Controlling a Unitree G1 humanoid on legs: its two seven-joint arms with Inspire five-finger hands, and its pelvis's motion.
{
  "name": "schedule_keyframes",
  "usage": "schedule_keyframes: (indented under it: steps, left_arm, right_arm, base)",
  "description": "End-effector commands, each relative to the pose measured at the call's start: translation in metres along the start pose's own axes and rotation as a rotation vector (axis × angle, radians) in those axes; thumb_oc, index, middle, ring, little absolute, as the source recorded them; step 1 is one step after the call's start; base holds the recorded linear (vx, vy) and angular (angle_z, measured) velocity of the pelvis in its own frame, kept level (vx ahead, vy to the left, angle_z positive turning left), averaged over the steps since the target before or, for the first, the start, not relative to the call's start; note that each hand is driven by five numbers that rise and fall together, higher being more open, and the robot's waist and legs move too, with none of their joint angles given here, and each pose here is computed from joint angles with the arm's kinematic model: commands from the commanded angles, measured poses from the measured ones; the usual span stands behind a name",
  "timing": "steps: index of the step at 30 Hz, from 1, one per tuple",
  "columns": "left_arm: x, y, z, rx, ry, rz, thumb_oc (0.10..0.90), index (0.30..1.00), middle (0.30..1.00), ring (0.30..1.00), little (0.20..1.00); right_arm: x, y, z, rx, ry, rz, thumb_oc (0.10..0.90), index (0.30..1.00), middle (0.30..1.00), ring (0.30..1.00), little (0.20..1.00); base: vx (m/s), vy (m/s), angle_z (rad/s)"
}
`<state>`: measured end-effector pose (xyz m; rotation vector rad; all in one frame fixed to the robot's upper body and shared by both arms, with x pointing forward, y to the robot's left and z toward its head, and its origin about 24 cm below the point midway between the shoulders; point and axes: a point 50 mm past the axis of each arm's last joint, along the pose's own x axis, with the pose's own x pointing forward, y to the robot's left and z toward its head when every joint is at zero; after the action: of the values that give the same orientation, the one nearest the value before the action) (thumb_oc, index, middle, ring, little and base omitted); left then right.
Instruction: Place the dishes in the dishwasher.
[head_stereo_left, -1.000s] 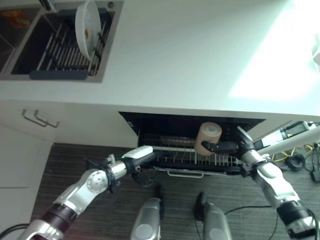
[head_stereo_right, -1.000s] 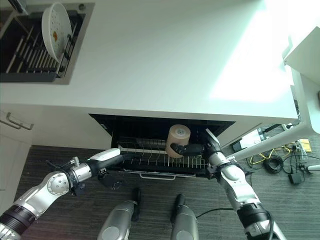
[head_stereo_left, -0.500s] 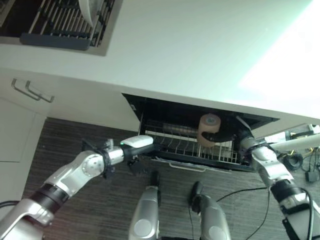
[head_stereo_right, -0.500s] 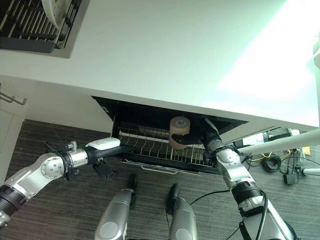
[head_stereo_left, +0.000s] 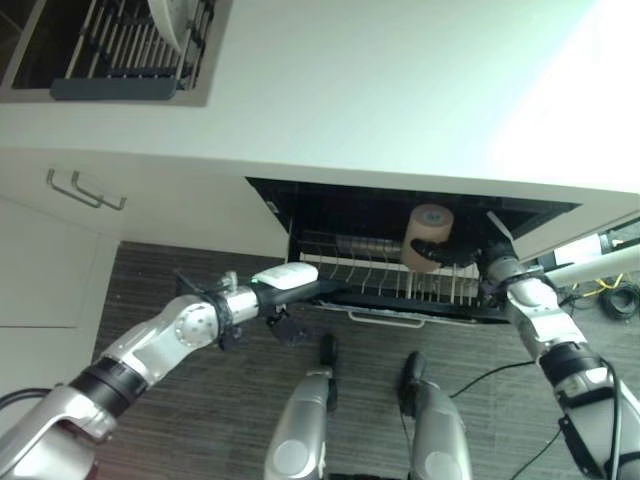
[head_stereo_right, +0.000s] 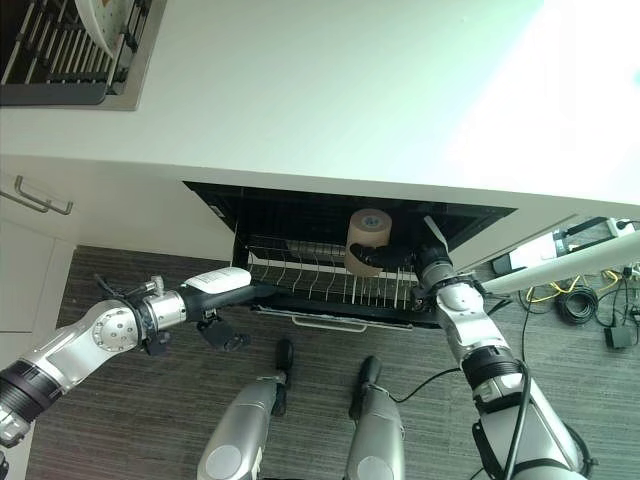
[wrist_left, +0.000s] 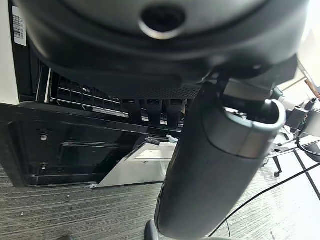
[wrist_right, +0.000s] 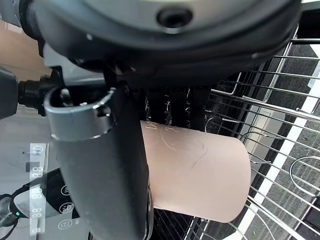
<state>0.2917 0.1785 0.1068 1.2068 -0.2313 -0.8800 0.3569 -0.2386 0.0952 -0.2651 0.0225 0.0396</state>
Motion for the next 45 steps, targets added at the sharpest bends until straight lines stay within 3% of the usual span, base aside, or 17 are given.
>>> schedule_keyframes:
  steps: [1,16,22,26,27,37,45]
  left_arm:
    - [0.008,0.016,0.03,0.023,-0.178,0.13,0.8,0.9,0.9,0.9,0.9]
    - [0.012,0.009,0.027,-0.004,-0.138,0.167,0.8,0.9,0.9,0.9,0.9]
    - [0.013,0.01,0.028,-0.005,-0.139,0.17,0.8,0.9,0.9,0.9,0.9]
    - [0.012,0.015,0.028,0.004,-0.139,0.173,0.8,0.9,0.9,0.9,0.9]
    - [0.013,0.014,0.028,0.006,-0.138,0.172,0.8,0.9,0.9,0.9,0.9]
    - [0.013,0.012,0.027,0.009,-0.139,0.17,0.8,0.9,0.9,0.9,0.9]
    - [0.015,0.011,0.029,0.003,-0.136,0.177,0.8,0.9,0.9,0.9,0.9]
  right_arm:
    - [-0.004,-0.033,-0.01,-0.109,0.084,-0.19,0.4,0.3,0.3,0.3,0.3]
    - [-0.036,-0.049,-0.05,-0.178,0.152,-0.347,0.4,0.3,0.3,0.3,0.3]
    - [-0.037,-0.046,-0.055,-0.18,0.166,-0.301,0.4,0.3,0.3,0.3,0.3]
    - [-0.034,-0.029,-0.061,-0.294,0.22,-0.155,0.4,0.3,0.3,0.3,0.3]
    - [-0.034,-0.024,-0.063,-0.311,0.232,-0.129,0.8,0.9,0.9,0.9,0.9]
    - [-0.034,-0.019,-0.061,-0.304,0.204,-0.125,0.8,0.9,0.9,0.9,0.9]
    - [-0.032,-0.02,-0.042,-0.184,0.066,-0.217,0.8,0.9,0.9,0.9,0.9]
  base:
    - [0.0,0.0,0.0]
    - [0.0,0.012,-0.03]
    - [0.0,0.0,0.0]
    - [0.0,0.0,0.0]
    - [0.0,0.0,0.0]
    - [0.0,0.0,0.0]
    - [0.0,0.0,0.0]
